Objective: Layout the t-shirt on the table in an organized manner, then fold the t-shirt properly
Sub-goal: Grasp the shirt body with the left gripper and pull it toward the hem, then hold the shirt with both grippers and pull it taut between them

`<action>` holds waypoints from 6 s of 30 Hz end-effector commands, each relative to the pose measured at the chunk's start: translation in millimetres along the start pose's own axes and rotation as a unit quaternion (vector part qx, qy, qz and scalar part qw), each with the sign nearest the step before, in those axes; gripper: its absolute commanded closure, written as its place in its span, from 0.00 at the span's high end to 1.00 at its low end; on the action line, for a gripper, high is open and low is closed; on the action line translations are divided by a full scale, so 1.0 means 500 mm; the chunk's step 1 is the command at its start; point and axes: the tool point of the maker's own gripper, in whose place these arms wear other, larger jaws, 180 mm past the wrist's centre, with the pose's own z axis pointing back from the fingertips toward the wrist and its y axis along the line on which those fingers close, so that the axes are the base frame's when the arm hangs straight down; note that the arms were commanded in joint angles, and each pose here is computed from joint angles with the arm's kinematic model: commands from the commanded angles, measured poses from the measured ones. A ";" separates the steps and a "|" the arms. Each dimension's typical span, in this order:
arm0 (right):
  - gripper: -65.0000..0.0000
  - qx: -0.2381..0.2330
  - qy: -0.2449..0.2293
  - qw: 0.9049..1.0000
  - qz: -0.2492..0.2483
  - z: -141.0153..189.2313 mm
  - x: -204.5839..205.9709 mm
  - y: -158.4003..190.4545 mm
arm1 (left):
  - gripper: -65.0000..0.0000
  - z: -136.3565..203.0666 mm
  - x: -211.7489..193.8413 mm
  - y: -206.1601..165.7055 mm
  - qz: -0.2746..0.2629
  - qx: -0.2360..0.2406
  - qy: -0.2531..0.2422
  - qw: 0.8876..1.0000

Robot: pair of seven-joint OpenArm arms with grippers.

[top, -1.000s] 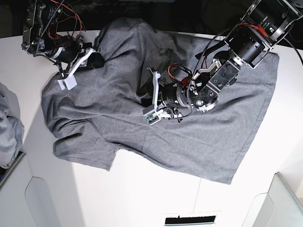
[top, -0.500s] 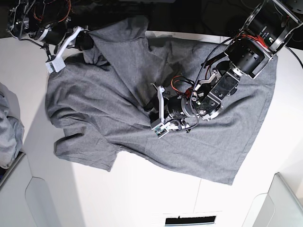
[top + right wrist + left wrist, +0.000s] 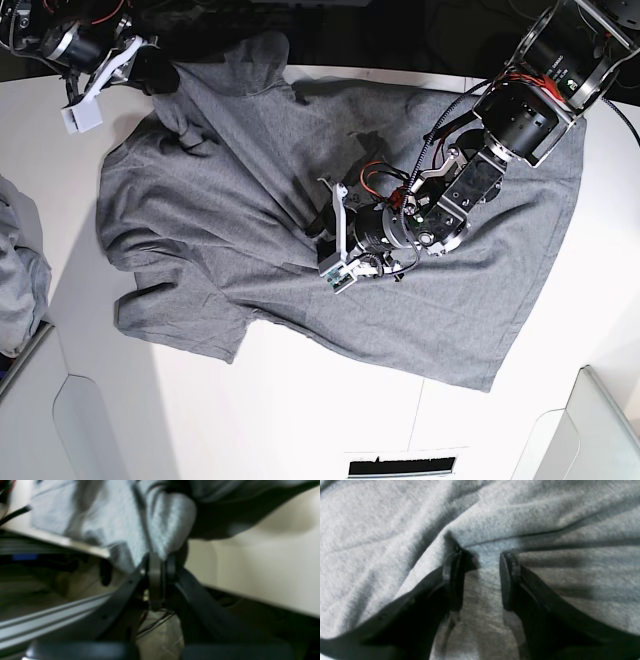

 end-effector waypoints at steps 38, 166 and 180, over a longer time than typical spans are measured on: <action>0.00 -0.112 -0.137 0.984 -0.002 -0.031 0.310 -0.216 | 0.41 0.162 0.003 -0.253 -0.024 -0.162 -0.039 0.986; 0.00 0.026 -0.050 0.998 -0.013 -0.075 0.331 -0.154 | 0.00 0.305 -0.085 0.258 0.165 0.072 -0.059 0.982; 0.00 0.045 0.008 0.999 0.005 -0.073 0.176 -0.102 | 0.00 0.327 -0.214 0.153 0.216 0.024 -0.016 0.976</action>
